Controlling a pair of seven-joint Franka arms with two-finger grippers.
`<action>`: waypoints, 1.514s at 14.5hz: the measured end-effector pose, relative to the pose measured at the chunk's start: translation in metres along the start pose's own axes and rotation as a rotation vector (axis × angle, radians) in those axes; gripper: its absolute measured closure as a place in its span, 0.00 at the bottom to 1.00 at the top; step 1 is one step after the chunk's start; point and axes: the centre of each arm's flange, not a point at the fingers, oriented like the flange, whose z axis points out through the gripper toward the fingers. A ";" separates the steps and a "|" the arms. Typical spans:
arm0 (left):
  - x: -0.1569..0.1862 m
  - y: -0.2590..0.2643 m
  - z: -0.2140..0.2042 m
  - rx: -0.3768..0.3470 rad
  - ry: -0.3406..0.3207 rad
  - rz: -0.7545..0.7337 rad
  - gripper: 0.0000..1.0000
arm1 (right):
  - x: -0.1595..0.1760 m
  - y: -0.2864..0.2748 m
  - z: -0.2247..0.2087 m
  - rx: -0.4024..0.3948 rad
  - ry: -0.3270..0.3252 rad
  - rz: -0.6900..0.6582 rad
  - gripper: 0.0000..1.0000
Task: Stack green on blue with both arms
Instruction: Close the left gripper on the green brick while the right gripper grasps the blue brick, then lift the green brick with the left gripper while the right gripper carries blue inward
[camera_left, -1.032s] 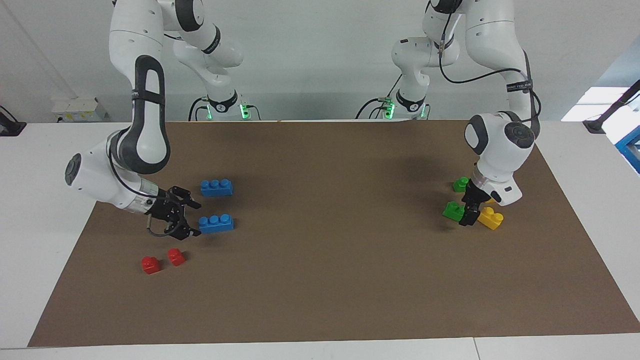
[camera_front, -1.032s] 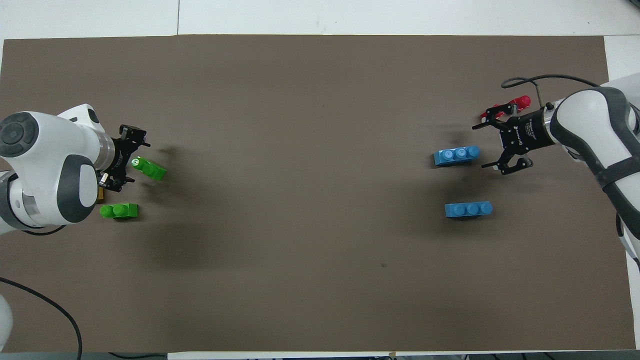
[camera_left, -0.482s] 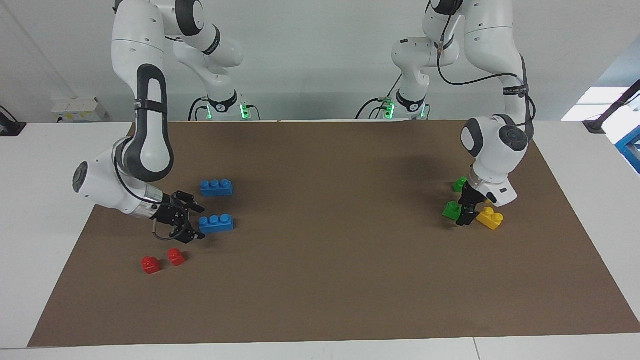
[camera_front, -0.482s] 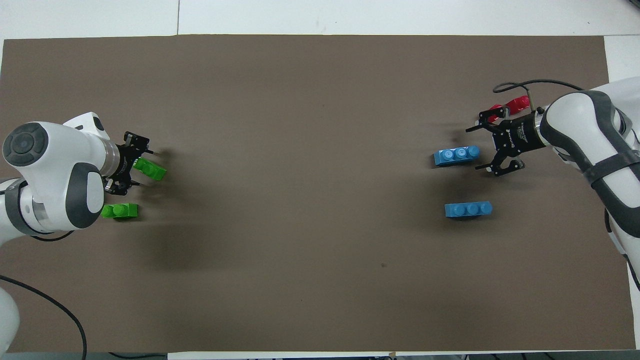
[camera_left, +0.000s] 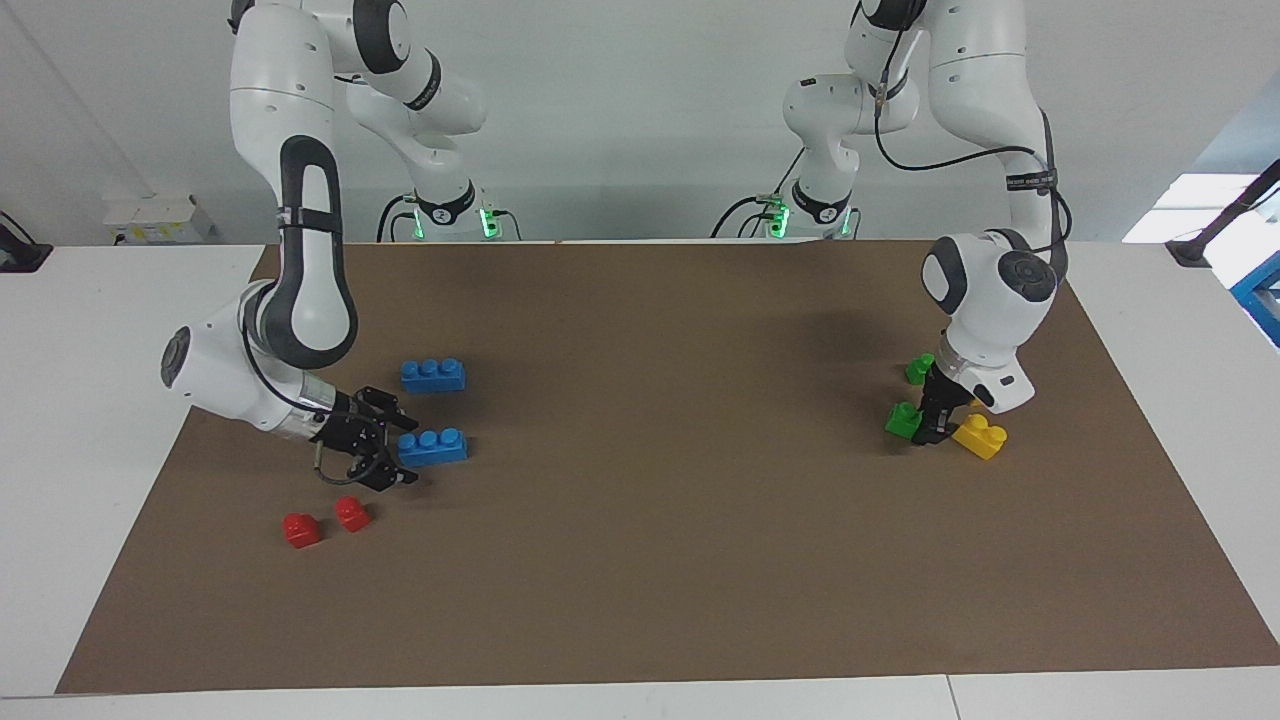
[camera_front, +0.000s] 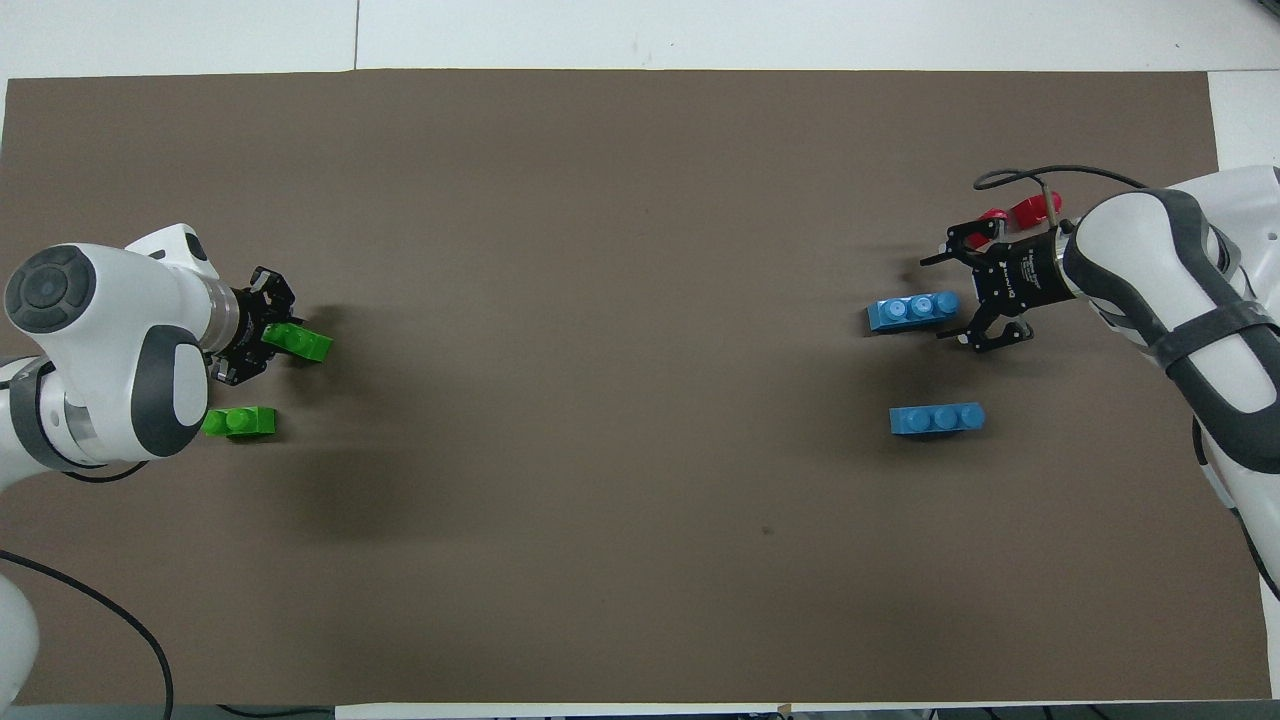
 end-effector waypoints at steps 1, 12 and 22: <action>0.000 0.000 0.000 -0.004 0.002 0.000 0.66 | 0.000 0.000 0.000 0.000 0.000 0.001 0.10; 0.002 0.033 -0.064 0.019 -0.019 0.021 0.66 | 0.002 0.004 -0.005 -0.004 -0.061 -0.026 0.66; -0.082 0.081 -0.191 0.066 -0.050 0.017 0.66 | -0.193 -0.022 0.000 -0.050 -0.059 0.095 0.66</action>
